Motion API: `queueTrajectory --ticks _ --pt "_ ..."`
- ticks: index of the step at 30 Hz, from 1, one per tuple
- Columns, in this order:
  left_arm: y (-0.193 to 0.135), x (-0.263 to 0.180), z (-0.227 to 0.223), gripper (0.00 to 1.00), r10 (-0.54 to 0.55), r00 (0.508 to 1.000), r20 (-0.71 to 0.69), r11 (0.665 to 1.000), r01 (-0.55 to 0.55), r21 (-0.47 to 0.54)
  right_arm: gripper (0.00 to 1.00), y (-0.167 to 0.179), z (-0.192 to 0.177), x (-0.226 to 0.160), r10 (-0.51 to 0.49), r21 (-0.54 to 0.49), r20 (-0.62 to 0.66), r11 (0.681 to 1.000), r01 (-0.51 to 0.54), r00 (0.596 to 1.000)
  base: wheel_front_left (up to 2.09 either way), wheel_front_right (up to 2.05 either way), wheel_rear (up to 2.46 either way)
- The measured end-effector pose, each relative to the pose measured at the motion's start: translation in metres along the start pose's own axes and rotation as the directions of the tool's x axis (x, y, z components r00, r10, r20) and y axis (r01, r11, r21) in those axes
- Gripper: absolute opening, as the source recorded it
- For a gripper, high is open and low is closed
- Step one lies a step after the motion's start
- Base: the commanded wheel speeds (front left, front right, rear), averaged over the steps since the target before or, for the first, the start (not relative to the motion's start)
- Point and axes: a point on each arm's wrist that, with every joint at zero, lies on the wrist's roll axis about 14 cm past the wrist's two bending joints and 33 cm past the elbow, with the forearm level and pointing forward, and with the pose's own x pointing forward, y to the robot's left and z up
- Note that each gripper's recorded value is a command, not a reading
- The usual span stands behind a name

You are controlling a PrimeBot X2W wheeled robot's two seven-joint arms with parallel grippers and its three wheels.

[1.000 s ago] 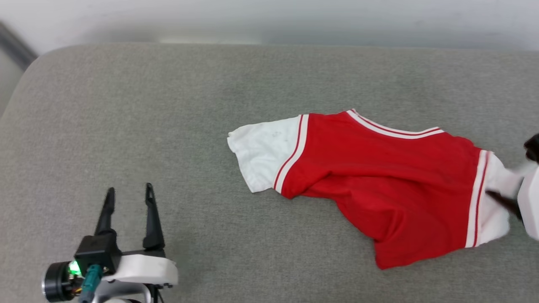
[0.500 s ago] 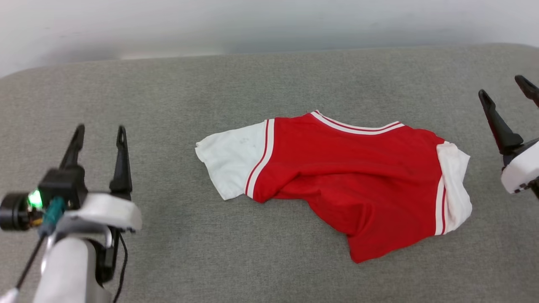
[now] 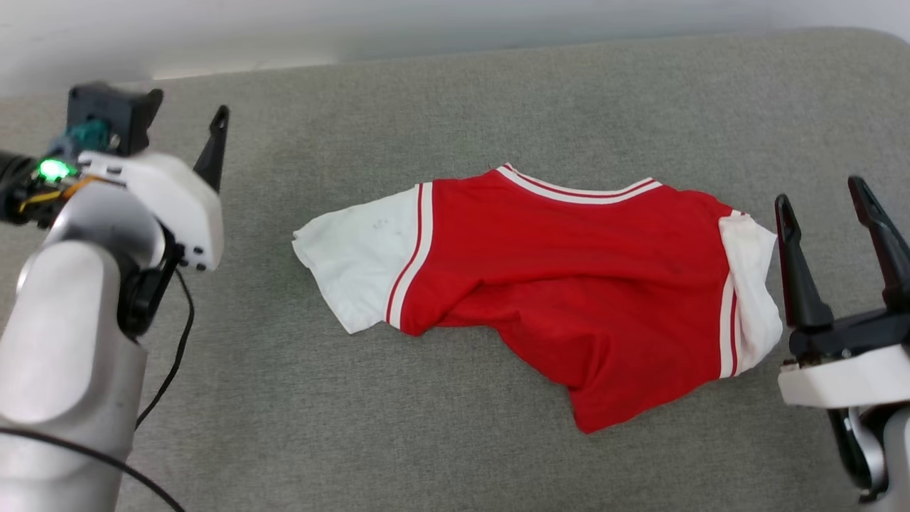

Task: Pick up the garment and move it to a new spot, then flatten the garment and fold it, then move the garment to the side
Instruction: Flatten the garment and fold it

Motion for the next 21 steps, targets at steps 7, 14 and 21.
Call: queueTrajectory --ticks 7,14,21 --pt "-0.039 0.023 -0.029 1.00 -0.198 0.938 -0.286 0.978 0.207 0.004 1.00 0.005 -0.017 -0.016 -0.031 0.002 -0.052 1.000 0.031 0.998 0.00 0.00 0.00" --pt "-0.062 0.022 -0.072 1.00 -0.318 0.755 -0.573 0.935 0.350 -0.059 1.00 0.005 -0.032 -0.017 -0.039 -0.003 -0.089 0.999 0.039 0.995 0.00 0.00 0.00" --pt "-0.076 0.008 -0.122 1.00 -0.352 0.527 -0.774 0.894 0.434 -0.111 1.00 0.002 -0.044 -0.013 -0.042 -0.017 -0.115 0.999 0.040 0.992 0.00 0.00 0.00"
